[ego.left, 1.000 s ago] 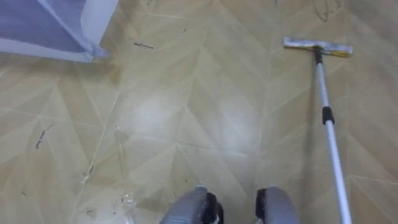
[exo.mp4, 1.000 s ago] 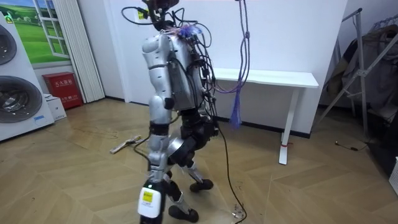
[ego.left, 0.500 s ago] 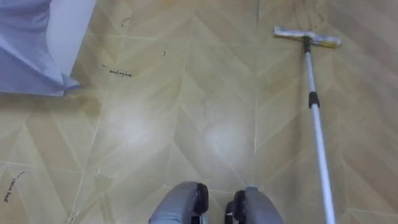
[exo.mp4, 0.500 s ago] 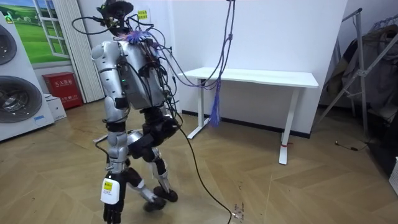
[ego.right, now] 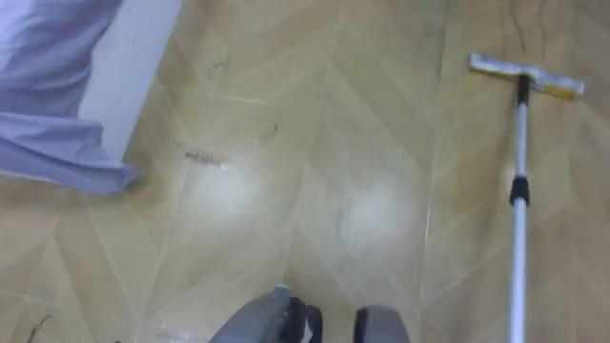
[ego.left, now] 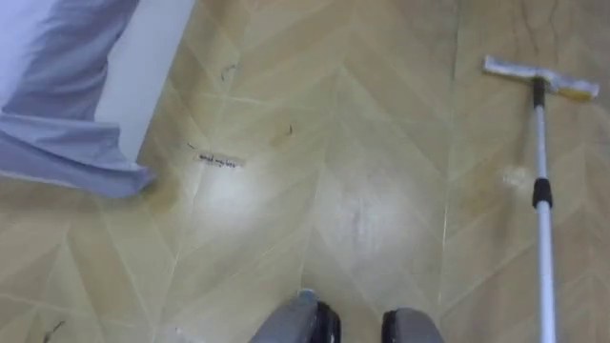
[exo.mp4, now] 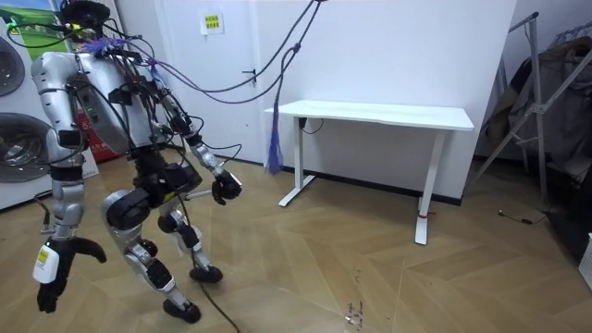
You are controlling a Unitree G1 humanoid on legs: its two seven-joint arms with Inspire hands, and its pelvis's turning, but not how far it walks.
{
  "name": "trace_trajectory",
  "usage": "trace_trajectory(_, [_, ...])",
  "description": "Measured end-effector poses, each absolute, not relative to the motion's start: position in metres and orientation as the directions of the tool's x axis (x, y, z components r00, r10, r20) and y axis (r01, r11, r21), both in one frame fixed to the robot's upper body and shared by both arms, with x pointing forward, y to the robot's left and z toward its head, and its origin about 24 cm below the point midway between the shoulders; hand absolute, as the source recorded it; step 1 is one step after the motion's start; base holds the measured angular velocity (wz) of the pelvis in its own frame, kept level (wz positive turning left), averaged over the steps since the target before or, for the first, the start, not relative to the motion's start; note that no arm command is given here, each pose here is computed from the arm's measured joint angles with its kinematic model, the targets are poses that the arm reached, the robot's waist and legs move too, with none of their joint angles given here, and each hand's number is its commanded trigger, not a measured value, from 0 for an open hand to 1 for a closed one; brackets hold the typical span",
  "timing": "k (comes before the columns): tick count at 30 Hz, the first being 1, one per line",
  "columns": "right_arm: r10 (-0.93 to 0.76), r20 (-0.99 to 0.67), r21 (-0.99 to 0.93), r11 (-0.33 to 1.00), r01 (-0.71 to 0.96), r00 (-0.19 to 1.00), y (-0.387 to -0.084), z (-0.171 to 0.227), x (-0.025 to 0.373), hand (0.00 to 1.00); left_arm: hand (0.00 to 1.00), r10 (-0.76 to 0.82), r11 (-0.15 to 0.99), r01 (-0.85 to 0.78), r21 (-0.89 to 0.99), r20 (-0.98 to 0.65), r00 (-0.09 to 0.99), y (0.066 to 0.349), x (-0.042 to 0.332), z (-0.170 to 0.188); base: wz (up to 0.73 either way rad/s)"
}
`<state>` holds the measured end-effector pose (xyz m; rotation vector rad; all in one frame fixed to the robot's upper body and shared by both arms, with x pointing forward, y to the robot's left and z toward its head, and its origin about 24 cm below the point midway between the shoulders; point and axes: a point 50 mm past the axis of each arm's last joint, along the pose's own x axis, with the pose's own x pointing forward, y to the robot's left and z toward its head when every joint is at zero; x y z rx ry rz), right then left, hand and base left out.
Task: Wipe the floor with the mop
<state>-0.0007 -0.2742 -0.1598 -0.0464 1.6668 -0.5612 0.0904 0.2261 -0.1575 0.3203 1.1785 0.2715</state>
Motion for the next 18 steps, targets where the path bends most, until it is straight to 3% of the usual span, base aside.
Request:
trace_trajectory(4, [-0.324, -0.926, -0.368, 0.891, 0.267, -0.195, -0.267, -0.162, 0.002, 1.00, 0.00, 0.388, 0.918, -0.026, 0.395, -0.884, 0.261, 0.226, 0.065, -0.163, -0.12])
trace_trajectory(7, [-0.344, -0.923, -0.382, 0.879, 0.287, -0.174, -0.273, -0.158, 0.028, 1.00, 0.00, 0.401, 0.914, -0.023, 0.406, -0.891, 0.211, 0.228, 0.057, -0.165, 0.28])
trace_trajectory(12, [-0.396, -0.913, -0.342, 0.873, 0.347, 0.096, -0.301, -0.128, 0.131, 1.00, 0.00, 0.404, 0.912, -0.022, 0.409, -0.888, 0.218, 0.232, 0.053, -0.163, -0.14])
trace_trajectory(15, [-0.368, -0.903, -0.267, 0.884, 0.384, 0.220, -0.301, -0.116, 0.165, 1.00, 0.00, 0.371, 0.925, -0.003, 0.380, -0.900, 0.228, 0.232, 0.050, -0.162, 0.04])
trace_trajectory(18, [-0.312, -0.932, -0.214, 0.885, 0.414, 0.183, -0.297, -0.127, 0.143, 1.00, 0.00, 0.342, 0.936, 0.011, 0.352, -0.917, 0.207, 0.235, 0.040, -0.162, 0.09])
